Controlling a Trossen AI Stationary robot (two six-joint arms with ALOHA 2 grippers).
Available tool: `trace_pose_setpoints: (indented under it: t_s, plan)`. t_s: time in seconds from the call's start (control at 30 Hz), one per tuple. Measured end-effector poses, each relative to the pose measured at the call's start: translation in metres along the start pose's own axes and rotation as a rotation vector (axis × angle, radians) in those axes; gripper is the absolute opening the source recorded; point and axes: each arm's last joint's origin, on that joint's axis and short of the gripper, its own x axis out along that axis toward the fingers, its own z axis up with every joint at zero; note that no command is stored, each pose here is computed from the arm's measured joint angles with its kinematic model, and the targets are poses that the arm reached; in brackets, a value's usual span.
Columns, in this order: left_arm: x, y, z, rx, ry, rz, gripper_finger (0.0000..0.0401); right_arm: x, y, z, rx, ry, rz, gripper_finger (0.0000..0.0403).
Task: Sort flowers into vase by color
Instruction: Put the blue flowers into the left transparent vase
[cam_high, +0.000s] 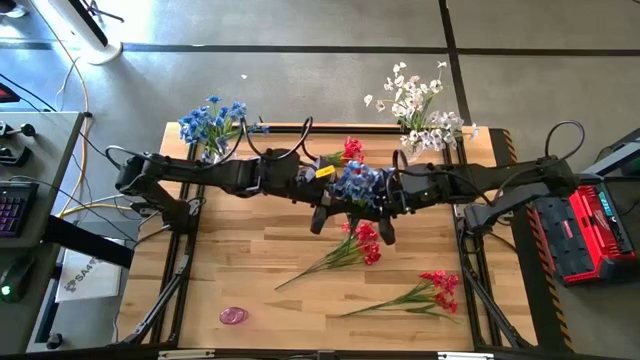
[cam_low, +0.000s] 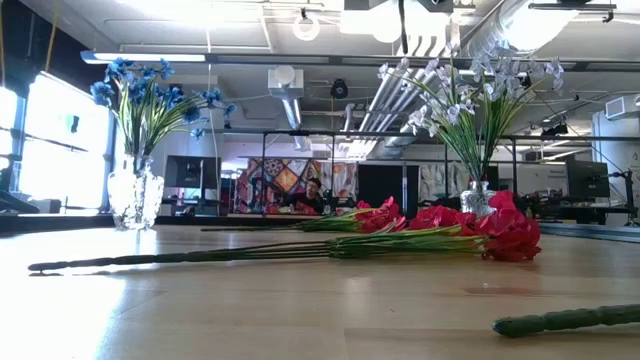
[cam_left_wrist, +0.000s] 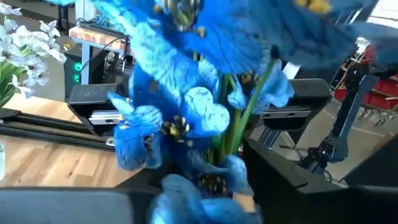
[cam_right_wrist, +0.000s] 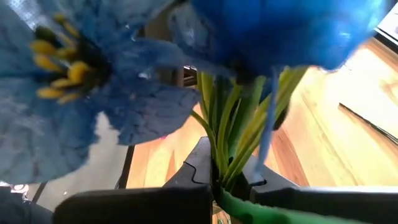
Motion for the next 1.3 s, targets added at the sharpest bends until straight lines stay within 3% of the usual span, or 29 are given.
trace_pose_setpoints:
  t_s: [0.23, 0.4, 0.57, 0.67, 0.83, 0.97, 1.17, 1.3]
  plan:
    - [0.0, 0.001, -0.001, 0.018, 0.005, 0.009, 0.0012, 0.0, -0.001, -0.001, 0.0, 0.001, -0.017, 0.0033]
    - [-0.006, 0.003, -0.003, 0.044, 0.05, 0.111, 0.0004, -0.001, -0.005, -0.007, 0.042, 0.054, -0.093, 0.0104]
    - [-0.047, -0.005, 0.015, 0.099, 0.044, 0.309, 0.0002, -0.006, -0.016, -0.023, 0.172, 0.151, -0.337, 0.0163]
    - [-0.079, -0.011, 0.026, 0.113, 0.036, 0.44, 0.0001, -0.008, -0.02, -0.031, 0.212, 0.184, -0.416, 0.0182]
    - [-0.129, -0.024, 0.027, 0.115, 0.054, 0.683, 0.0001, -0.005, -0.023, -0.039, 0.225, 0.197, -0.441, 0.0187]
    - [-0.15, -0.028, -0.004, 0.09, 0.043, 0.825, 0.0001, -0.001, -0.025, -0.042, 0.219, 0.177, -0.456, 0.0188]
    - [-0.169, -0.017, -0.094, 0.188, 0.06, 1.059, 0.0, 0.001, -0.027, -0.039, 0.187, 0.145, -0.452, 0.0188]
    - [-0.19, -0.012, -0.113, 0.205, -0.08, 1.176, 0.0, 0.001, -0.03, -0.037, 0.185, 0.142, -0.455, 0.0188]
